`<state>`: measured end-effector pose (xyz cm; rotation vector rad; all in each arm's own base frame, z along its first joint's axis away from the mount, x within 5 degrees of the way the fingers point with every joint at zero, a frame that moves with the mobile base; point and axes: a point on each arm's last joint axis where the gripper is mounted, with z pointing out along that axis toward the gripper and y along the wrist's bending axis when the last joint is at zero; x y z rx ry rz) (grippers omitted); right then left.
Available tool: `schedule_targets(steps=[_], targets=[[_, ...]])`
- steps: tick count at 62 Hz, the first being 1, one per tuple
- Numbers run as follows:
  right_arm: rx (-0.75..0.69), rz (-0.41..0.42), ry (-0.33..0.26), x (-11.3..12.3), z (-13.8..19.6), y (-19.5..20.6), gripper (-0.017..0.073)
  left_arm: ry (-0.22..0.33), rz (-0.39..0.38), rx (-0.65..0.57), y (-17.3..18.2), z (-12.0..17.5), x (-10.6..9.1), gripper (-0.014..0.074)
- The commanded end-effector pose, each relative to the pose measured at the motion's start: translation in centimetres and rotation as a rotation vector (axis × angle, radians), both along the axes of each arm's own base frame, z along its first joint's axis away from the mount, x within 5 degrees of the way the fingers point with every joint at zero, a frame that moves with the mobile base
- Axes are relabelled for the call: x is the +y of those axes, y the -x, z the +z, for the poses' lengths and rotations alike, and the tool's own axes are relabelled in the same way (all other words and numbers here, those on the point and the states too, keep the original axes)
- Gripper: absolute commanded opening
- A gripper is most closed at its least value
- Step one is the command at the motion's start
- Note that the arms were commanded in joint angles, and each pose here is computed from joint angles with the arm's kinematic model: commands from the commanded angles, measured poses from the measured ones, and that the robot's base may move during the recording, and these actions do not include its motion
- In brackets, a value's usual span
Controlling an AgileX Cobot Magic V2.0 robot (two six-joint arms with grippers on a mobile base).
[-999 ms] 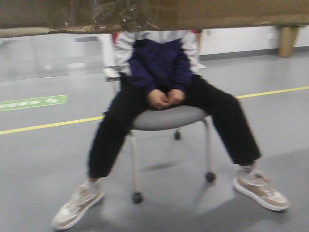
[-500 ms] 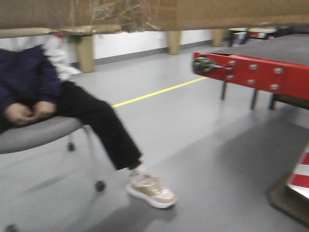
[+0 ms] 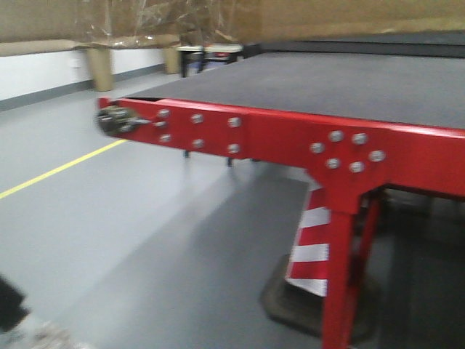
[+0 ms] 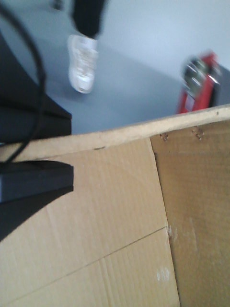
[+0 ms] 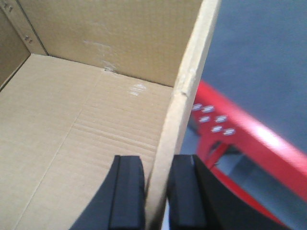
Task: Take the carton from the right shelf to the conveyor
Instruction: 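Carry the carton with both grippers over the grey conveyor belt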
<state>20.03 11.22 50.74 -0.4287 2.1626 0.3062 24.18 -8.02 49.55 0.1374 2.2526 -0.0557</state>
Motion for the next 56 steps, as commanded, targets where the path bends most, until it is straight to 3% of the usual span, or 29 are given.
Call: schedule_targets(steps=[1,16,29,56], targets=[[-0.077,0.020,-0.025,0.0,0.9,0.1,-0.0070,-0.035,0.008,-0.086,0.3,1.0,0.4,-0.0009],[-0.092,0.020,-0.033,0.0,1.0,0.1,-0.0070,-0.154,0.082,-0.134,0.0,1.4,1.6,-0.0009],[-0.092,0.020,-0.033,0.0,1.0,0.1,-0.0070,-0.215,0.119,-0.159,-0.1,1.7,2.2,-0.0009],[-0.092,0.020,-0.033,0.0,1.0,0.1,-0.0070,-0.228,0.127,-0.164,-0.1,1.7,2.3,-0.0009]])
